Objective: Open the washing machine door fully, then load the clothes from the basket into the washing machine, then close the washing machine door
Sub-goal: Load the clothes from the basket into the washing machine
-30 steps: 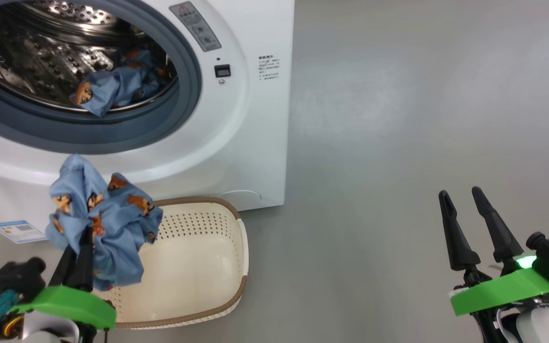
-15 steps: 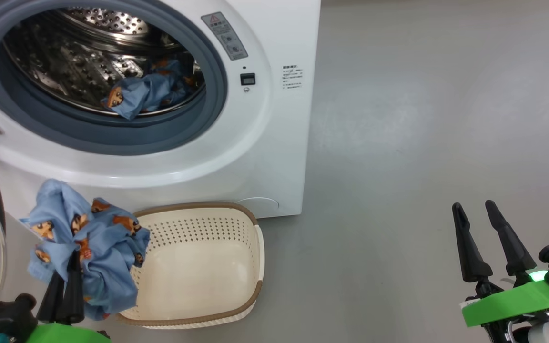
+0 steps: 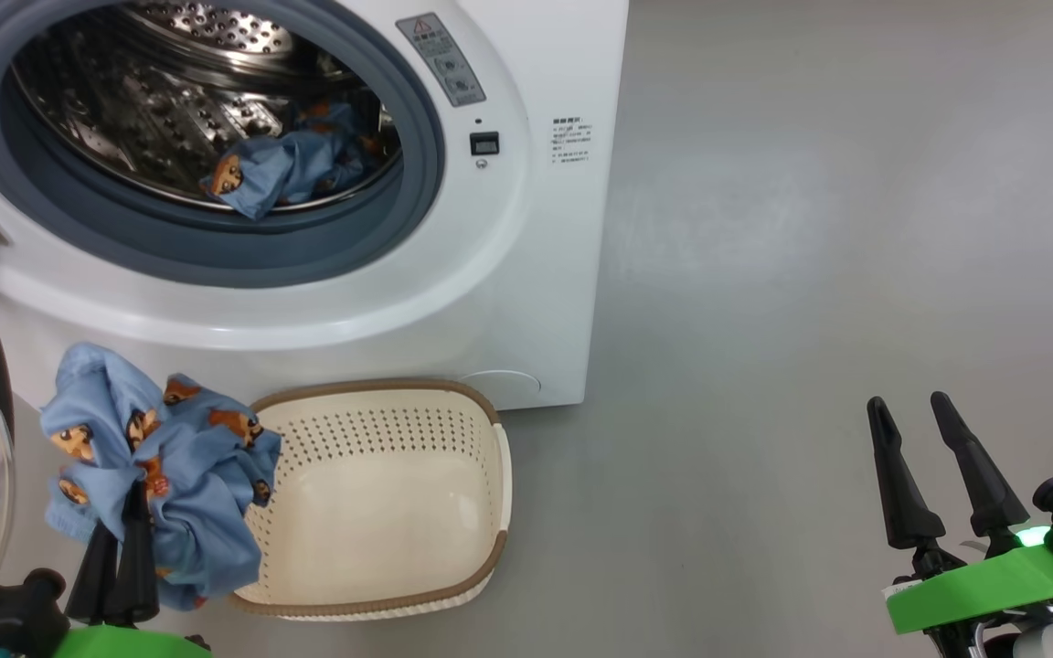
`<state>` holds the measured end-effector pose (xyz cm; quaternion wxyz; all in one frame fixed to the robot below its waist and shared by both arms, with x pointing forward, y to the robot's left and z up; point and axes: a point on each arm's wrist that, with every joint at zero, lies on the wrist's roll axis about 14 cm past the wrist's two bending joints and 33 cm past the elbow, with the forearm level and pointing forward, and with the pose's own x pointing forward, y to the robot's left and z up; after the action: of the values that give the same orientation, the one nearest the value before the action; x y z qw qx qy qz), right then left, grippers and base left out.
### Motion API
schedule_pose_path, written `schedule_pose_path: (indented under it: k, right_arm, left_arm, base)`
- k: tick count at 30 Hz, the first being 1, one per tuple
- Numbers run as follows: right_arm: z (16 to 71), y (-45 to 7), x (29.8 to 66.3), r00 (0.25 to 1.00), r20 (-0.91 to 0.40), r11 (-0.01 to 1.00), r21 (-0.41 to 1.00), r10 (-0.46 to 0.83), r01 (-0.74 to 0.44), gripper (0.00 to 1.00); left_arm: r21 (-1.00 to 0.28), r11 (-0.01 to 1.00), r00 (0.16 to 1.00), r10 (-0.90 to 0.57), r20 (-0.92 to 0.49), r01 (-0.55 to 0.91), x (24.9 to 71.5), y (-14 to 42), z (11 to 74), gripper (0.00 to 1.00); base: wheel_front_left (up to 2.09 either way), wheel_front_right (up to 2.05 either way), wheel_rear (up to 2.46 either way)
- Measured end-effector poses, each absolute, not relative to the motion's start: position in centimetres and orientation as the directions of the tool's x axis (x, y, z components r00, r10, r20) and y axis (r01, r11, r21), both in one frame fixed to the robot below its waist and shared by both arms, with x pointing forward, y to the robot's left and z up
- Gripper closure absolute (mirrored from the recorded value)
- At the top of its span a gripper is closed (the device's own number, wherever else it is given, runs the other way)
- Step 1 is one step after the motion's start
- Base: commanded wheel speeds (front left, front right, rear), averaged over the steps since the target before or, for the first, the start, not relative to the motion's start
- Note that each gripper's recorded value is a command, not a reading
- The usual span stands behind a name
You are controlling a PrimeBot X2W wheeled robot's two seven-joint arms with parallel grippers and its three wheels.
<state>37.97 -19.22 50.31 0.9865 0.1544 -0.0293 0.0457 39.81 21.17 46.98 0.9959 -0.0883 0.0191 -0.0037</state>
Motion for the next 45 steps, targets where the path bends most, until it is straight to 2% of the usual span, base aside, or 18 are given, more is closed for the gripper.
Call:
schedule_pose_path:
  k: [11,18,27,45]
  right_arm:
    - [48.4,-19.4,38.7,0.997,0.018,0.948,0.307,0.076,-0.077,0.0]
    - [47.5,-19.3,40.5,0.997,0.003,0.948,0.312,0.073,-0.07,0.0]
    - [45.9,-19.2,43.0,0.997,-0.022,0.947,0.315,0.073,-0.063,0.0]
    - [42.7,-20.3,45.2,0.996,-0.084,0.947,0.322,0.022,0.006,0.0]
  left_arm:
    - [-0.188,0.982,0.999,-0.024,-0.044,0.016,42.3,20.5,46.3,1.0]
    - [-0.177,0.982,0.998,-0.058,0.019,0.06,46.9,19.7,47.9,1.0]
    - [-0.123,0.985,0.986,-0.101,0.132,0.117,55.1,19.1,51.2,1.0]
    - [-0.121,0.988,0.995,-0.097,0.004,0.096,67.4,18.3,47.2,1.0]
  base:
    - [0.0,0.0,0.0]
    - [0.0,0.0,0.0]
    - [0.0,0.0,0.0]
    - [0.0,0.0,0.0]
